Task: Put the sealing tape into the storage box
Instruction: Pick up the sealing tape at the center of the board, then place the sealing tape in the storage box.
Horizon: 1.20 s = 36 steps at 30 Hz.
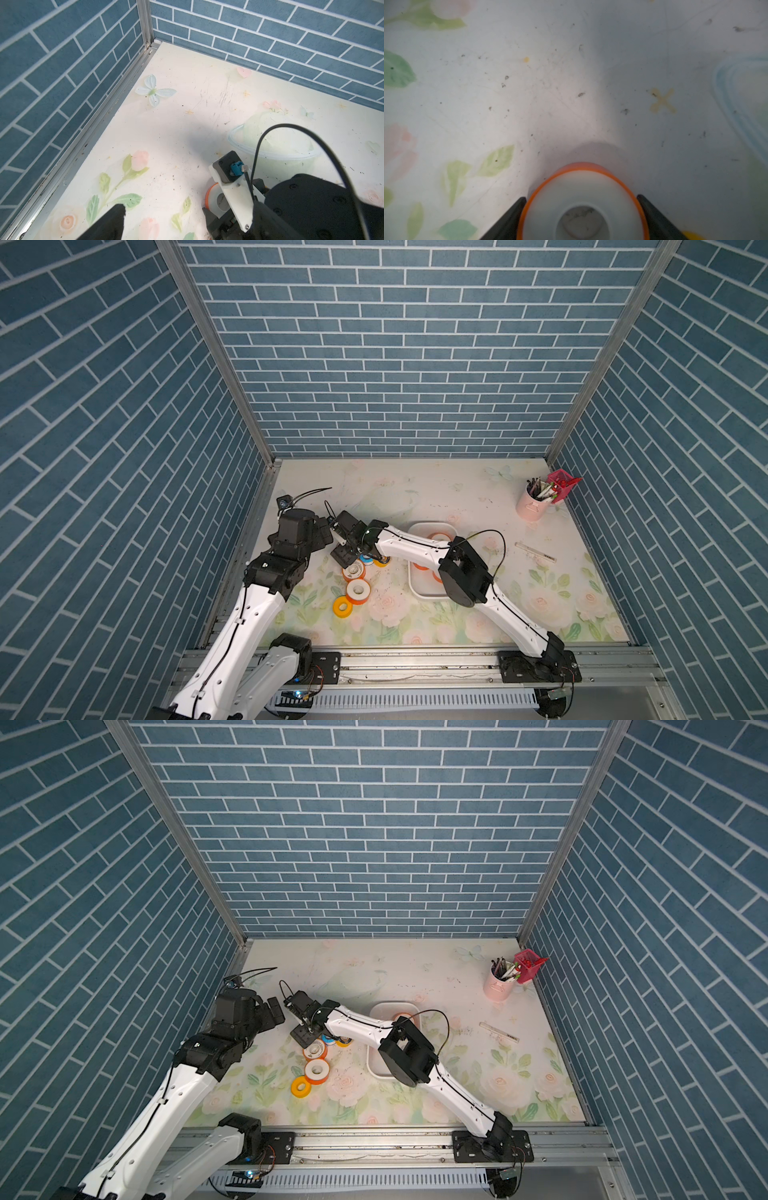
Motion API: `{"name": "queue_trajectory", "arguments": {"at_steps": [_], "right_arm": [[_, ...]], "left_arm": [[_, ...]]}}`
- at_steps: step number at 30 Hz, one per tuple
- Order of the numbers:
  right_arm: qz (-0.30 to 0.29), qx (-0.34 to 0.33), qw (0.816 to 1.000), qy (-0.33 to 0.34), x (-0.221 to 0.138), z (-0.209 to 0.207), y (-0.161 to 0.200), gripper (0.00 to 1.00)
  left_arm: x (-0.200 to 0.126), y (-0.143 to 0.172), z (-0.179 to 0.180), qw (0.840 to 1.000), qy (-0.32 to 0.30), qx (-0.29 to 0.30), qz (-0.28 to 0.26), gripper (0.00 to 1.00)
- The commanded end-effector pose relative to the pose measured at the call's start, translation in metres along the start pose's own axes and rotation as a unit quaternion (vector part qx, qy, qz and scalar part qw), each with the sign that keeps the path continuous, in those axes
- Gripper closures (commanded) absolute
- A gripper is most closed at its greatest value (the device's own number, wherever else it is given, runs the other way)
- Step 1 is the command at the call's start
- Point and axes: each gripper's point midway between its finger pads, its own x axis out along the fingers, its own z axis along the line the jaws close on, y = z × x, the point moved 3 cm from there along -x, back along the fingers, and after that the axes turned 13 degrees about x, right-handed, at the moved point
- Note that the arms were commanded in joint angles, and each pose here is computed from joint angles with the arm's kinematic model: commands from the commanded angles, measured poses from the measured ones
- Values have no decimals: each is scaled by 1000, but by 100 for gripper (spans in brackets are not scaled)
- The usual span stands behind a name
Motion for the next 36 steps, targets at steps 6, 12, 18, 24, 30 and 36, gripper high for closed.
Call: {"name": "queue_trajectory", "arguments": {"at_steps": [6, 12, 18, 24, 30, 36], "right_arm": [[-20, -16, 1000, 4, -20, 3, -13, 29], [-61, -11, 998, -14, -58, 9, -41, 33], [-95, 11, 995, -34, -101, 5, -48, 37], [-110, 55, 990, -76, -152, -13, -36, 39], [-122, 106, 984, -76, -202, -53, 8, 40], [-103, 136, 983, -72, -231, -85, 76, 40]], "left_arm": [[2, 3, 4, 1000, -11, -2, 1, 2], [0, 2, 5, 1000, -13, -4, -1, 1], [0, 2, 5, 1000, -12, -4, -1, 1], [0, 2, 5, 1000, -11, -5, -3, 1], [0, 2, 4, 1000, -8, -3, -2, 2], [0, 3, 2, 1000, -2, -2, -1, 2]]}}
